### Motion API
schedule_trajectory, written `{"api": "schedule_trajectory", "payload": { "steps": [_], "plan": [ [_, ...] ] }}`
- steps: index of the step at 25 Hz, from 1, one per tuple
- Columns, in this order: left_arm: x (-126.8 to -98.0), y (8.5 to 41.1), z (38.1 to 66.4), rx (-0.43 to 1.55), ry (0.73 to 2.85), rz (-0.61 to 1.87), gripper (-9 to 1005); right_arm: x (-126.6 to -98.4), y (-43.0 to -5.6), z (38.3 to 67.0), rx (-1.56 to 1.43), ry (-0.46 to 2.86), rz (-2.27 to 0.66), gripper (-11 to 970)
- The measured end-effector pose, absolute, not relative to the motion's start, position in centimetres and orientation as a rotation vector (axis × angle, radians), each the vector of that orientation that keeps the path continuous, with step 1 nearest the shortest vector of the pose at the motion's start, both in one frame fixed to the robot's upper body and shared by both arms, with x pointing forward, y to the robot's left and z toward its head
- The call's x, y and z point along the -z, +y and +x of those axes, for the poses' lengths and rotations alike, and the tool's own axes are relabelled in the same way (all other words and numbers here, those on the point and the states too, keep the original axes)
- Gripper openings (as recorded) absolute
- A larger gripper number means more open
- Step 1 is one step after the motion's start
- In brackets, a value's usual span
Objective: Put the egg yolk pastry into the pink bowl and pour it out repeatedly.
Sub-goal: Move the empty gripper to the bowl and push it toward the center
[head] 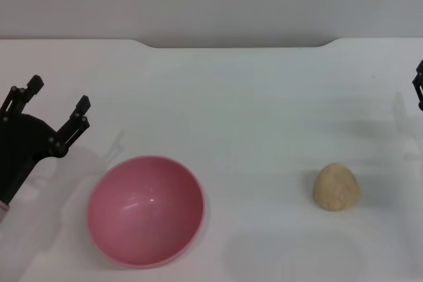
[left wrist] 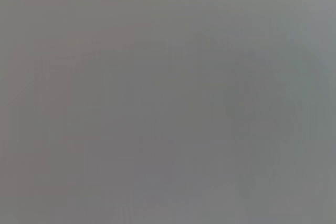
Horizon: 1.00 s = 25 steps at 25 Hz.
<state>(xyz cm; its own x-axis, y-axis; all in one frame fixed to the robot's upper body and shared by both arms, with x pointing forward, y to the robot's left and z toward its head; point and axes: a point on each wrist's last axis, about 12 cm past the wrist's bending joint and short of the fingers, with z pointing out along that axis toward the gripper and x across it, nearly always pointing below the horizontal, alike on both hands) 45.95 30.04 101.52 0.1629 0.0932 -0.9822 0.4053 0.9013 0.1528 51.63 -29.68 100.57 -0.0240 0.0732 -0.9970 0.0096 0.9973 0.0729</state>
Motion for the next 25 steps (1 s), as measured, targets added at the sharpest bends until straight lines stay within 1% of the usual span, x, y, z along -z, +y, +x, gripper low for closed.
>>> {"api": "schedule_trajectory", "payload": {
  "steps": [11,13,14,16,21,25],
  "plan": [
    [-102.0,29.5,47.4,0.242,1.388,0.443,812,-101.0,-30.3,52.1,-0.03,1.574,0.054,567],
    [-102.4,29.4,47.9,0.303,1.382,0.401,812,-101.1,-30.4,52.2,-0.025,1.57,0.053,567],
    [-102.4,29.4,47.9,0.303,1.382,0.401,812,-101.1,-30.4,52.2,-0.025,1.57,0.053,568],
    [-103.0,29.4,48.7,0.357,1.377,0.36,812,-101.1,-30.4,52.2,-0.024,1.569,0.053,568],
    [-105.3,30.0,53.1,0.511,1.446,0.324,812,-101.1,-30.4,52.2,-0.025,1.569,0.05,568],
    [-108.2,29.7,57.7,0.616,1.615,0.314,813,-101.1,-30.4,52.2,-0.026,1.569,0.05,567]
  ]
}}
